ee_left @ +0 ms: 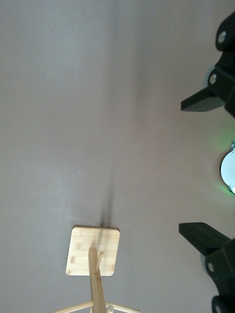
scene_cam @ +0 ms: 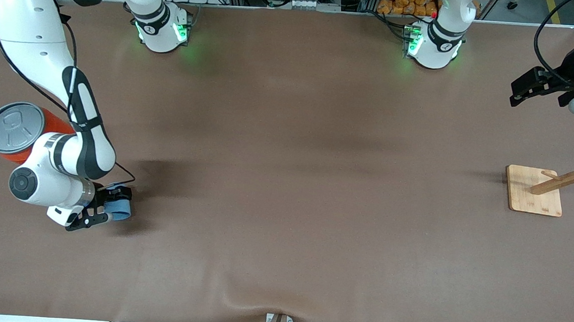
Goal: Flip cup
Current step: 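Carry the blue cup to mid-table and lay it on its side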
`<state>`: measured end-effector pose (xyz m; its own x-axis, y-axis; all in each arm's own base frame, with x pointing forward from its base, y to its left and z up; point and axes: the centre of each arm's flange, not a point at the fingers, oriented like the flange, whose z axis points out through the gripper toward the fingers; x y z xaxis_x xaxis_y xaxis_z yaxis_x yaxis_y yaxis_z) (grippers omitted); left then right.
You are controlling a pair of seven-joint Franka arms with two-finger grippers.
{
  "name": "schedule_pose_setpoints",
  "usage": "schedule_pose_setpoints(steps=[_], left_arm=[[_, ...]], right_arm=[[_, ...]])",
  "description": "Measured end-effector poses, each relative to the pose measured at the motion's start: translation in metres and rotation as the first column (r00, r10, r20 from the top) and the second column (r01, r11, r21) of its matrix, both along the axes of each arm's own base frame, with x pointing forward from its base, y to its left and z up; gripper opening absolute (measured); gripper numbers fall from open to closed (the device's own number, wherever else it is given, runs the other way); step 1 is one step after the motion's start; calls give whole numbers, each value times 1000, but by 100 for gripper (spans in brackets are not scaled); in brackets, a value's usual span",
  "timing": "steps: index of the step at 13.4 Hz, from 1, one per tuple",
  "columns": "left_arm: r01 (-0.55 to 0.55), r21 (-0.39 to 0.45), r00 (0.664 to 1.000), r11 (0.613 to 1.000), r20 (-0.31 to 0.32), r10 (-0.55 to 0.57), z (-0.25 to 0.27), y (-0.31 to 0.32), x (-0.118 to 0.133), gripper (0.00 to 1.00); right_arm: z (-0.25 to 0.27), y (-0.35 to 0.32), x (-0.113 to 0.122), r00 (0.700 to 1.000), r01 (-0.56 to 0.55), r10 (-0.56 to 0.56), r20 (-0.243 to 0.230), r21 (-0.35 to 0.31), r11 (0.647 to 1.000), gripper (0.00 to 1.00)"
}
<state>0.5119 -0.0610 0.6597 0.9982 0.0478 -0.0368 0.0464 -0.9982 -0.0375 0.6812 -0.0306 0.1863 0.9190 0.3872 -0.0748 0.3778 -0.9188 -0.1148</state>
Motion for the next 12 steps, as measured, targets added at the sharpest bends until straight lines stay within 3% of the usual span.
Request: schedule_pose_setpoints(steps=[5, 7, 9, 12], left_arm=[[2, 0, 1000, 1000, -2, -2, 0, -1, 0, 100], [2, 0, 1000, 1000, -3, -2, -1, -1, 0, 100], [2, 0, 1000, 1000, -3, -2, -1, -1, 0, 100], [1, 0, 1000, 1000, -2, -1, 0, -1, 0, 100]], right_arm=[[4, 14, 1, 972, -233, 232, 28, 32, 972, 79], [28, 40, 2, 953, -302, 301, 40, 38, 952, 79], [64, 87, 1, 917, -396, 393, 67, 41, 917, 79], [105, 198, -12, 828, -550, 541, 143, 28, 834, 79]])
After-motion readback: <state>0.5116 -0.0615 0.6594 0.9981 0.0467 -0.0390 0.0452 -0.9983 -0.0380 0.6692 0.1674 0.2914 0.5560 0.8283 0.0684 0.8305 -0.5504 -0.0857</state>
